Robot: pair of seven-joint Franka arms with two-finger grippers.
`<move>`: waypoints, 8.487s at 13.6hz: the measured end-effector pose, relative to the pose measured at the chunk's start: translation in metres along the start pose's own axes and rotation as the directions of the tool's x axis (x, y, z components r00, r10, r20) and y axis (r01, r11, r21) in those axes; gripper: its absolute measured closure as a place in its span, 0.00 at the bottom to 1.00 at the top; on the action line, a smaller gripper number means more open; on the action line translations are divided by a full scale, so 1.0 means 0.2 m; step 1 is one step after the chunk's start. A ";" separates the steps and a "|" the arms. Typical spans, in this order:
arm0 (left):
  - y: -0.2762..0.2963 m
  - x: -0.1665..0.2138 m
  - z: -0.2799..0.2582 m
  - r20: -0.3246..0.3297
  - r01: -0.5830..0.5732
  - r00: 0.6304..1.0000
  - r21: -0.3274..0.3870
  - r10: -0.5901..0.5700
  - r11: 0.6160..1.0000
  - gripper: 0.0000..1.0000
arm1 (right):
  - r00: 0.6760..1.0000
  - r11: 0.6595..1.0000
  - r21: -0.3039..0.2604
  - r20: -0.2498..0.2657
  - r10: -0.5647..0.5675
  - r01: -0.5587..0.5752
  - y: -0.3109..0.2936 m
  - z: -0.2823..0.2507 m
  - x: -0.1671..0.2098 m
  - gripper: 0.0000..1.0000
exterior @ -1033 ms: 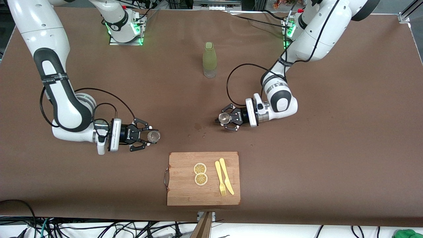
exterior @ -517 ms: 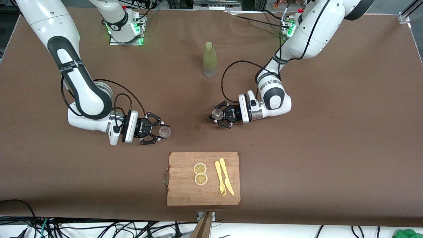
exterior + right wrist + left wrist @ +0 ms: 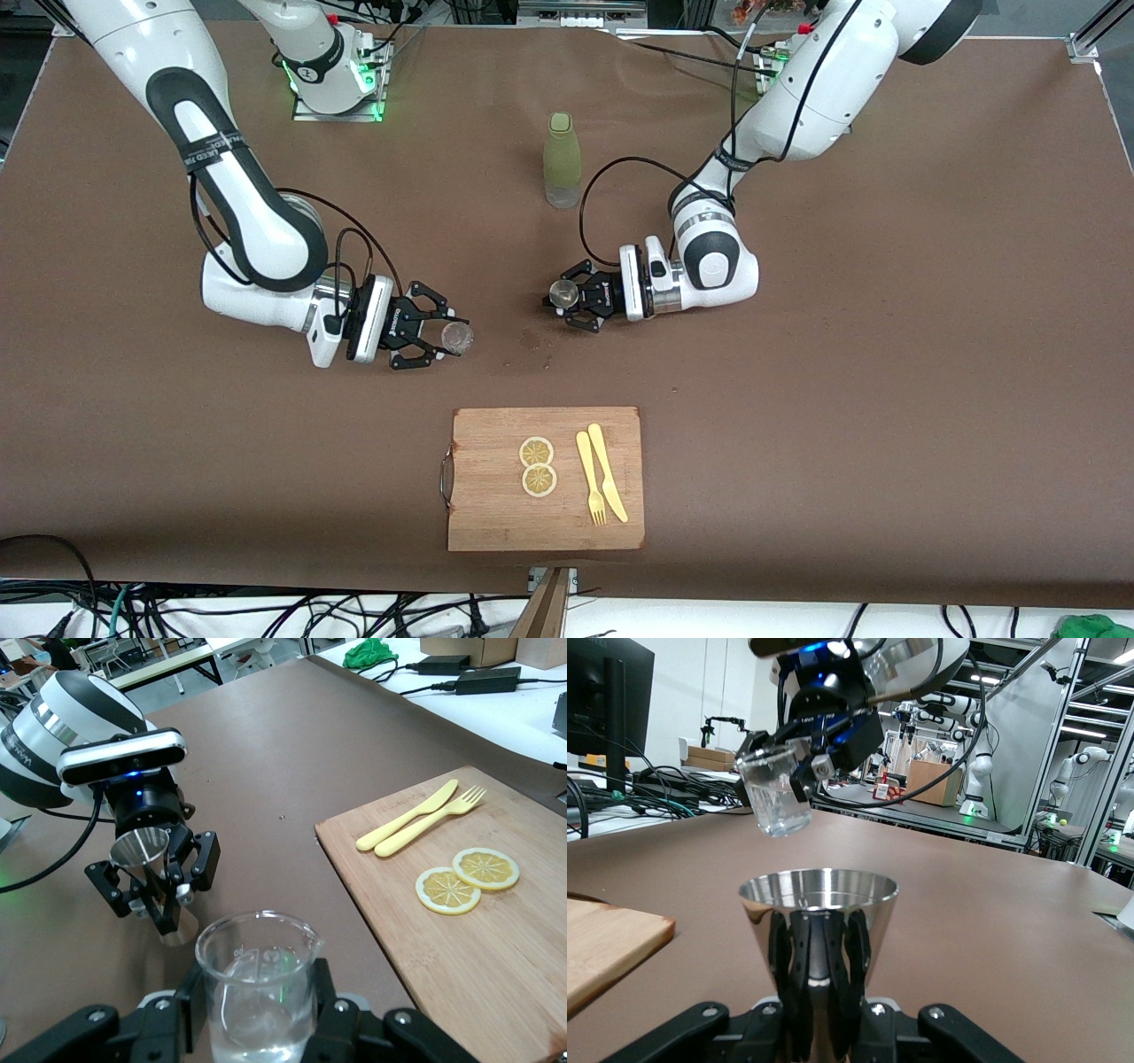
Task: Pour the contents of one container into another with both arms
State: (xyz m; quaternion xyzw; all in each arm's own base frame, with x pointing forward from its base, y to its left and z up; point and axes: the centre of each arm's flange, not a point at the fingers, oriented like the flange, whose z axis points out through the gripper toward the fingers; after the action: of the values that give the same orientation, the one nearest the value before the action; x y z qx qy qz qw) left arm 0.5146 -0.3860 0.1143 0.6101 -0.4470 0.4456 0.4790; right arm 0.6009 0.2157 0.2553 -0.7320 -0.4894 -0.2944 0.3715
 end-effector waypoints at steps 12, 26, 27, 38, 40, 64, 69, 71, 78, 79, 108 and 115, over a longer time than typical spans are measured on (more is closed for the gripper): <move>0.03 -0.03 0.07 -0.002 0.001 1.000 -0.023 -0.001 1.000 0.91 | 0.996 0.995 -0.090 0.081 0.044 -0.037 -0.36 0.12 0.15 0.51; 0.05 -0.06 0.10 0.001 0.003 1.000 -0.033 -0.003 0.999 0.91 | 0.983 0.981 -0.166 0.140 0.121 -0.098 -0.60 0.17 0.14 0.51; 0.05 -0.06 0.10 0.001 0.000 1.000 -0.033 0.000 0.999 0.91 | 0.982 0.980 -0.171 0.143 0.127 -0.102 -0.62 0.17 0.14 0.51; 0.05 -0.05 0.11 -0.008 -0.016 1.000 -0.036 0.016 0.999 0.91 | 0.967 0.972 -0.196 0.191 0.171 -0.133 -0.71 0.26 0.18 0.51; 0.04 -0.05 0.10 -0.008 -0.017 1.000 -0.035 0.017 0.999 0.91 | 0.960 0.970 -0.197 0.212 0.181 -0.140 -0.73 0.28 0.21 0.51; 0.05 -0.03 0.14 -0.019 -0.029 0.999 -0.035 0.028 0.999 0.91 | 0.833 0.934 -0.312 0.459 0.309 -0.174 -0.86 0.40 0.48 0.51; 0.05 -0.03 0.14 -0.019 -0.030 0.999 -0.035 0.029 0.999 0.91 | 0.813 0.920 -0.348 0.473 0.341 -0.183 -0.84 0.41 0.51 0.51; 0.05 -0.03 0.14 -0.019 -0.030 0.999 -0.035 0.029 0.999 0.91 | 0.805 0.917 -0.350 0.479 0.350 -0.190 -0.84 0.42 0.51 0.51; 0.04 -0.04 0.13 -0.011 -0.031 0.999 -0.028 0.030 0.999 0.91 | 0.754 0.888 -0.399 0.505 0.421 -0.228 -0.87 0.43 0.55 0.51; 0.04 -0.04 0.13 -0.009 -0.032 0.999 -0.025 0.031 0.999 0.91 | 0.754 0.888 -0.398 0.504 0.422 -0.231 -0.89 0.44 0.57 0.51; -0.01 -0.04 0.09 0.007 -0.028 1.000 0.007 0.028 1.000 0.91 | 0.814 0.774 -0.373 0.080 0.576 -0.511 -0.51 0.26 0.56 0.00; -0.05 -0.05 0.04 0.008 -0.022 1.000 0.026 0.022 0.999 0.91 | 0.761 0.724 -0.284 -0.036 0.647 -0.629 -0.44 0.17 0.59 0.00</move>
State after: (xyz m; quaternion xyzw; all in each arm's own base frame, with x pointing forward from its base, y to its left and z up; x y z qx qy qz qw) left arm 0.5240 -0.3921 0.1010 0.6131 -0.4497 0.4544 0.4642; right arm 0.5618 0.3241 0.3528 -0.9095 -0.1730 -0.1905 0.3265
